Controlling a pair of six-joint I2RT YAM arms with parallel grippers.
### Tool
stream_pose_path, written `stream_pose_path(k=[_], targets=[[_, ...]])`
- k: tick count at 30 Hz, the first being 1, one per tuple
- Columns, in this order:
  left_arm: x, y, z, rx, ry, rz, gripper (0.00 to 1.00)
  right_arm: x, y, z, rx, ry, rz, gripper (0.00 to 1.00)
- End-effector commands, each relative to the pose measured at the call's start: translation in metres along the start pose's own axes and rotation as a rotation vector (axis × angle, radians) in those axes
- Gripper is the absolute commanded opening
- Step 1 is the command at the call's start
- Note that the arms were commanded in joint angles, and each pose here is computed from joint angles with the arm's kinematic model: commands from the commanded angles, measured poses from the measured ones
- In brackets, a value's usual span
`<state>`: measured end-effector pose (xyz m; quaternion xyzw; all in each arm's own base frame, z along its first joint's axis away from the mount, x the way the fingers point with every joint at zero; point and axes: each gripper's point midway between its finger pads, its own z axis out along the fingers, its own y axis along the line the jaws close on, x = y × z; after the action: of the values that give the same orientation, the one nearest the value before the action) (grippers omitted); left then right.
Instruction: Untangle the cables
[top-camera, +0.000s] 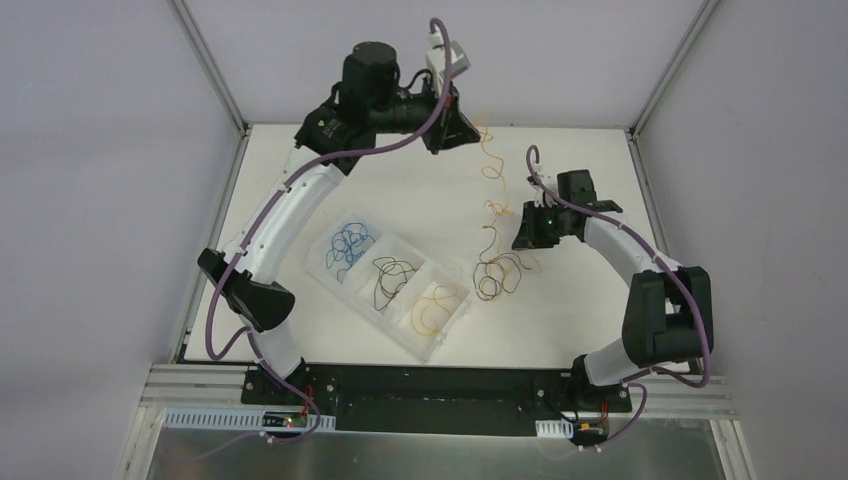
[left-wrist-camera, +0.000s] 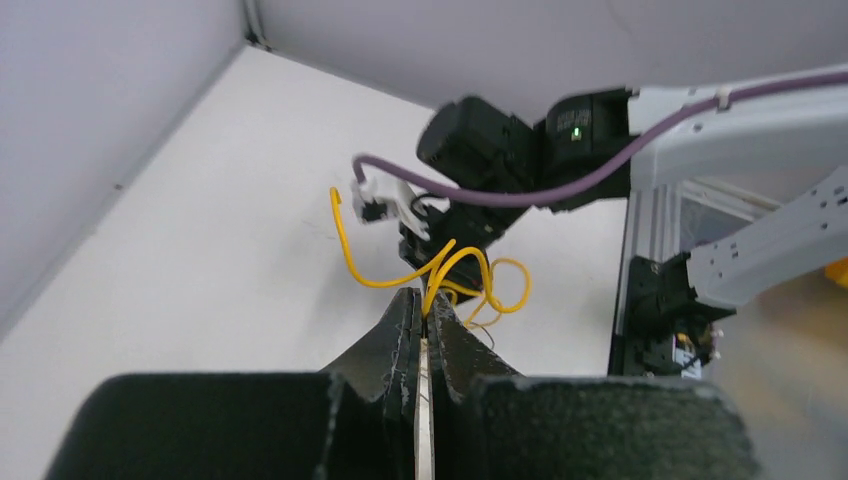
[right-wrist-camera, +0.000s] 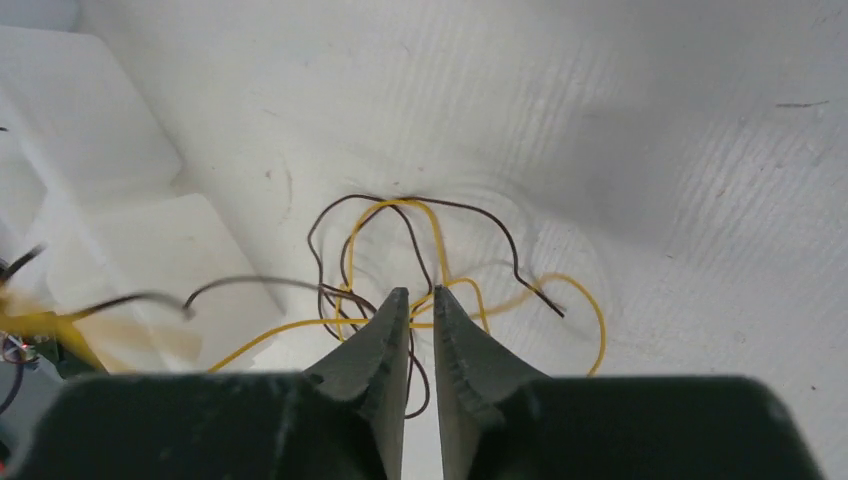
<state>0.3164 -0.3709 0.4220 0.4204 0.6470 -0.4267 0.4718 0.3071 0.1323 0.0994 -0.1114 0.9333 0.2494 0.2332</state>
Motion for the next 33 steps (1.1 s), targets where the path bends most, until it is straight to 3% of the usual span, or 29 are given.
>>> stream_pose_path(k=[1, 4, 7, 9, 10, 14, 16, 19, 23, 33], targets=[[-0.079, -0.012, -0.052, -0.043, -0.195, 0.049, 0.00, 0.006, -0.019, 0.019, 0.056, 0.015, 0.003, 0.08], [-0.098, -0.006, -0.072, -0.096, -0.243, 0.081, 0.00, 0.012, -0.027, 0.026, 0.071, 0.044, 0.017, 0.00], [-0.105, -0.005, -0.083, -0.124, -0.261, 0.108, 0.00, 0.012, -0.024, 0.026, 0.049, 0.050, 0.035, 0.00], [-0.105, -0.005, -0.087, -0.137, -0.263, 0.124, 0.00, 0.008, -0.011, 0.022, -0.006, 0.033, 0.042, 0.05], [-0.104, -0.004, -0.087, -0.140, -0.261, 0.125, 0.00, 0.005, -0.002, 0.019, -0.043, 0.021, 0.046, 0.11], [-0.100, -0.002, -0.086, -0.151, -0.252, 0.126, 0.00, -0.012, 0.030, -0.002, -0.165, -0.051, 0.050, 0.53], [-0.098, 0.002, -0.086, -0.164, -0.249, 0.126, 0.00, -0.021, 0.044, -0.014, -0.205, -0.096, 0.027, 0.64], [-0.098, 0.007, -0.084, -0.184, -0.248, 0.115, 0.00, -0.033, 0.060, -0.034, -0.238, -0.157, -0.026, 0.71], [-0.096, 0.013, -0.080, -0.198, -0.243, 0.102, 0.00, -0.048, 0.091, -0.058, -0.353, -0.277, -0.076, 0.79], [-0.095, 0.053, -0.082, -0.366, -0.260, 0.021, 0.00, -0.074, 0.122, -0.071, -0.442, -0.314, -0.011, 0.80]])
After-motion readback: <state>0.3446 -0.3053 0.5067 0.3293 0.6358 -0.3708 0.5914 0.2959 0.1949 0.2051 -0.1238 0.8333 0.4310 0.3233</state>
